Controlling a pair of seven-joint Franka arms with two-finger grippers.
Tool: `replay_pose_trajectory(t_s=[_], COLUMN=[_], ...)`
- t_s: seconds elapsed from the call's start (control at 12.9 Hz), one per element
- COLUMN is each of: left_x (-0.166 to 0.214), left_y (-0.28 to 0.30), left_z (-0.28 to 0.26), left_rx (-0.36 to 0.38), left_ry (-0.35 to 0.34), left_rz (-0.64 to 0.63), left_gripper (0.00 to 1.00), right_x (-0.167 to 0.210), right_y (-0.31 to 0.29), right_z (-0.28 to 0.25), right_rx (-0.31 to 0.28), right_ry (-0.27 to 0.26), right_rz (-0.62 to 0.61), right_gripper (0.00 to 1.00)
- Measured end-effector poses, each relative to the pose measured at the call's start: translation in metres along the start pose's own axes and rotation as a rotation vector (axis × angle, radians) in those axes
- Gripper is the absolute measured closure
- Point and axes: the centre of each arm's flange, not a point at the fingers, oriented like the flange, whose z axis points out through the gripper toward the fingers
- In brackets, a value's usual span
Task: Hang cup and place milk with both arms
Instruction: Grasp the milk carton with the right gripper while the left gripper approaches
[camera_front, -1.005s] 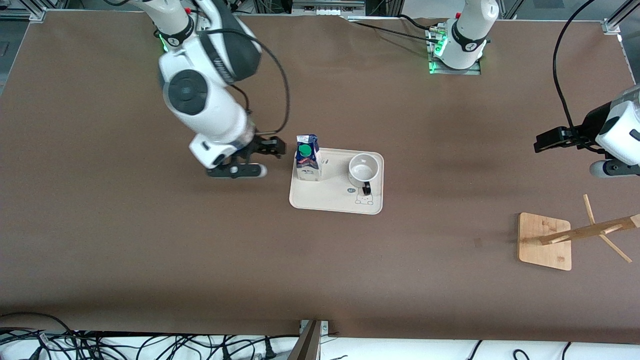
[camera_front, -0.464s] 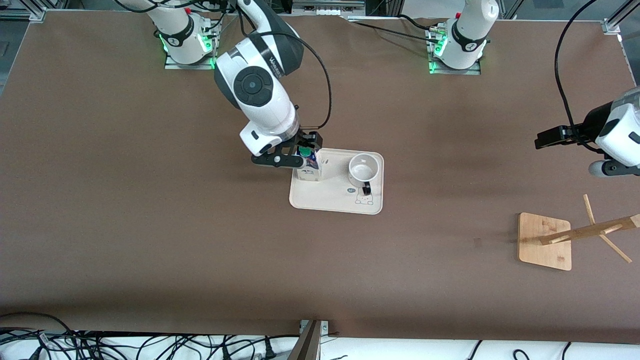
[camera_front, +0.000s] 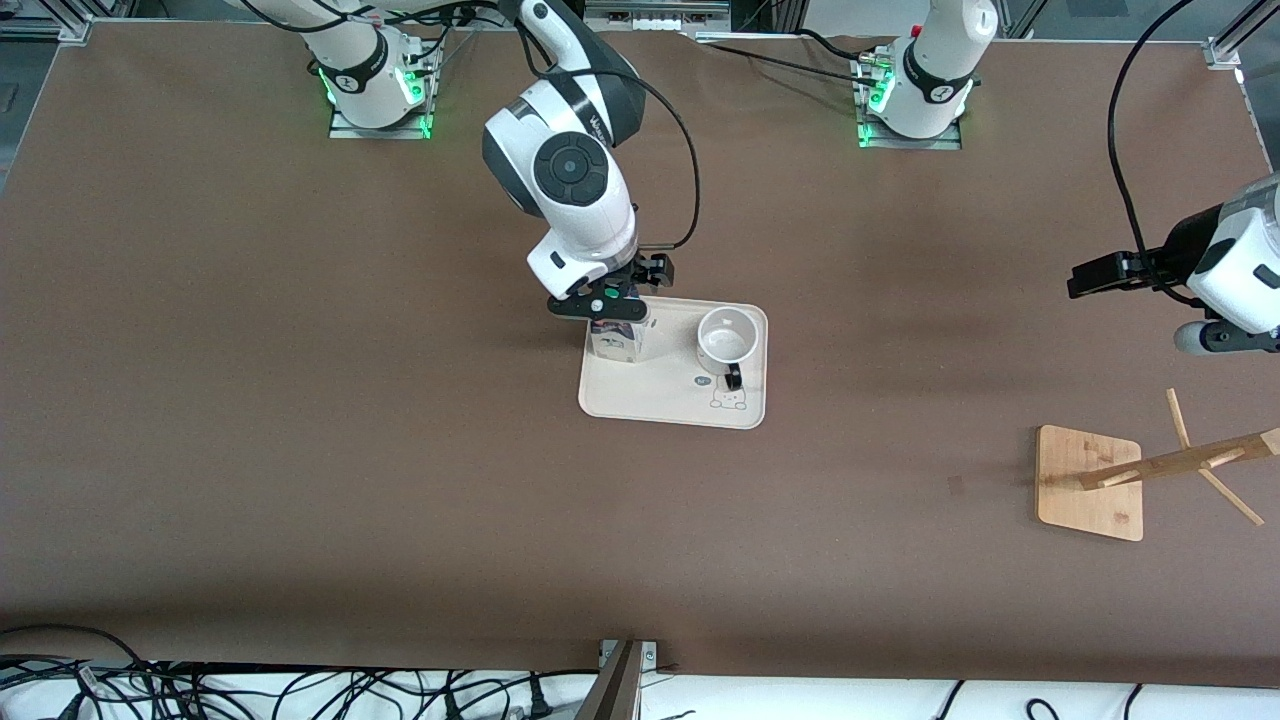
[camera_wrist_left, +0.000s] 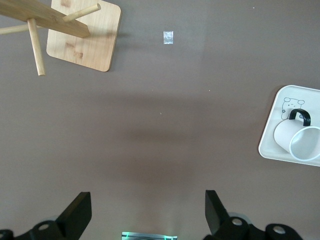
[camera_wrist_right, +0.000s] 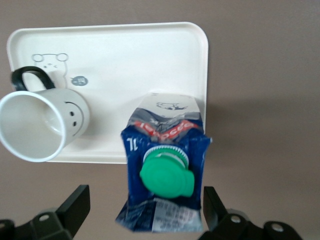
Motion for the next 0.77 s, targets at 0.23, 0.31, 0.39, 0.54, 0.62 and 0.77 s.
replay_pose_trajectory(t_s=[0.23, 0.31, 0.39, 0.54, 0.62, 0.77], left_x=[0.0, 0.0, 0.001, 0.004, 0.006, 0.008], left_y=[0.0, 0.0, 0.0, 0.004, 0.011, 0.027], left_z=[0.0, 0.0, 0.001, 0.008, 0.012, 0.019], left_rx=[0.0, 0.0, 0.0, 0.001, 0.003, 0.009], left_ry=[0.0, 0.0, -0.003, -0.015, -0.021, -0.032], left_rz=[0.0, 0.0, 0.0, 0.006, 0.017, 0.041], left_gripper=[0.0, 0.0, 0.0, 0.0, 0.0, 0.0], right_x=[0.001, 0.001, 0.001, 0.001, 0.002, 0.004], right_y=[0.003, 0.003, 0.004, 0.004, 0.005, 0.006], right_z=[0.003, 0.004, 0.005, 0.006, 0.005, 0.003], right_rx=[-0.009, -0.011, -0.012, -0.014, -0.014, -0.013], right_ry=[0.0, -0.002, -0.003, -0.003, -0.003, 0.001], right_rz=[0.002, 0.003, 0.003, 0.003, 0.004, 0.0], right_gripper=[0.03, 0.03, 0.13, 0.39, 0.51, 0.67])
